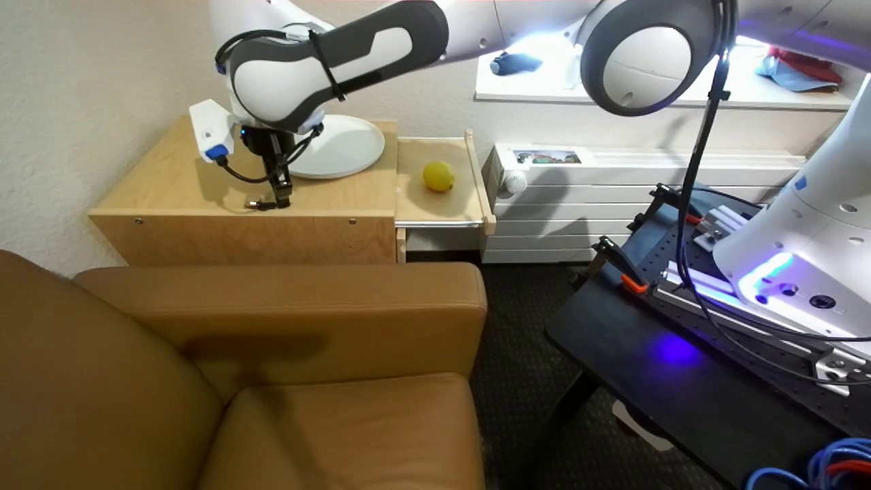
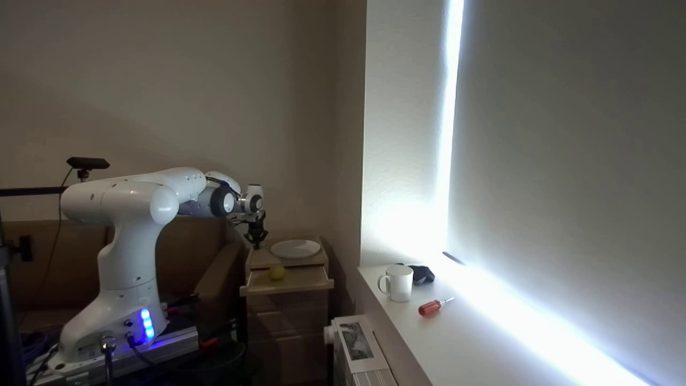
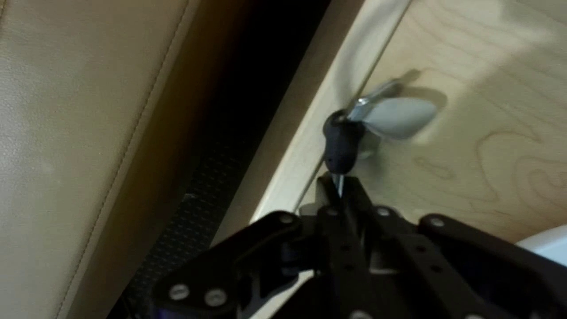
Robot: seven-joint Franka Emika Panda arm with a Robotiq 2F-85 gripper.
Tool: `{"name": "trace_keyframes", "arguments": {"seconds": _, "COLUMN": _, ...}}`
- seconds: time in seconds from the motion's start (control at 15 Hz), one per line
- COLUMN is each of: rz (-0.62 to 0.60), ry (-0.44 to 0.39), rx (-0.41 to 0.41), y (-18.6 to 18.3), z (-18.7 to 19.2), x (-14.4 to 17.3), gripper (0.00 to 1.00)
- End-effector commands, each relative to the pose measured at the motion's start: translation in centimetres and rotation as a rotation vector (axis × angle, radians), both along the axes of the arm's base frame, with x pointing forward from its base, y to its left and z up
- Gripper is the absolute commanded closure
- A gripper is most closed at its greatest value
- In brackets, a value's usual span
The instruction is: Move the keys from the counter top to the open shelf
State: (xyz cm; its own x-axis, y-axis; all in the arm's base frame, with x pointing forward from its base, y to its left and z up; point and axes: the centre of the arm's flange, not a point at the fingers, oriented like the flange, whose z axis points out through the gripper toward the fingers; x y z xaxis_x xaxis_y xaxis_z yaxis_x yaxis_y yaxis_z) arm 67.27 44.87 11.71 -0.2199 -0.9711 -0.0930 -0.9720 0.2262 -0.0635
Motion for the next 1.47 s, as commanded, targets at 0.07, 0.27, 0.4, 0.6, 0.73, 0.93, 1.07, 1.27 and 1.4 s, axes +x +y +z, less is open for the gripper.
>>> {"name": "trace_keyframes", "arguments": {"seconds": 0.07, "rz": -0.024, "ry": 0.041, "rx": -0.004, "y": 2.5, "z": -3.2, "x": 4.4, "gripper": 0.98}}
{"name": "trace_keyframes", "arguments": {"seconds": 0.27, "rz": -0.052, "ry": 0.036, "rx": -0.006, "y": 2.1, "z": -2.3, "x": 4.3, "gripper": 0.98}}
{"name": "trace_keyframes", "arguments": {"seconds": 0.4, "rz": -0.067, "ry": 0.01, "rx": -0.016, "y": 1.9, "z": -0.3, "x": 3.5, "gripper": 0.98}}
{"name": "trace_keyframes", "arguments": {"seconds": 0.6, "rz": -0.055, "ry": -0.052, "rx": 0.008, "y": 1.0, "z": 4.1, "x": 1.9, "gripper": 0.98}}
{"name": "trace_keyframes", "arguments": {"seconds": 0.73, "rz": -0.053, "ry": -0.085, "rx": 0.02, "y": 0.6, "z": 6.4, "x": 1.6, "gripper": 0.98}}
{"name": "trace_keyframes", "arguments": {"seconds": 0.93, "rz": -0.064, "ry": -0.112, "rx": 0.027, "y": -0.1, "z": 9.3, "x": 1.5, "gripper": 0.98}}
{"name": "trace_keyframes", "arguments": {"seconds": 1.07, "rz": -0.076, "ry": -0.129, "rx": 0.023, "y": -1.4, "z": 10.9, "x": 1.4, "gripper": 0.98}}
{"name": "trace_keyframes", "arguments": {"seconds": 1.27, "rz": -0.186, "ry": -0.195, "rx": -0.026, "y": -5.9, "z": 14.0, "x": 1.5, "gripper": 0.98}}
{"name": "trace_keyframes", "arguments": {"seconds": 1.4, "rz": -0.288, "ry": -0.238, "rx": -0.076, "y": -9.3, "z": 15.8, "x": 1.9, "gripper": 0.98}}
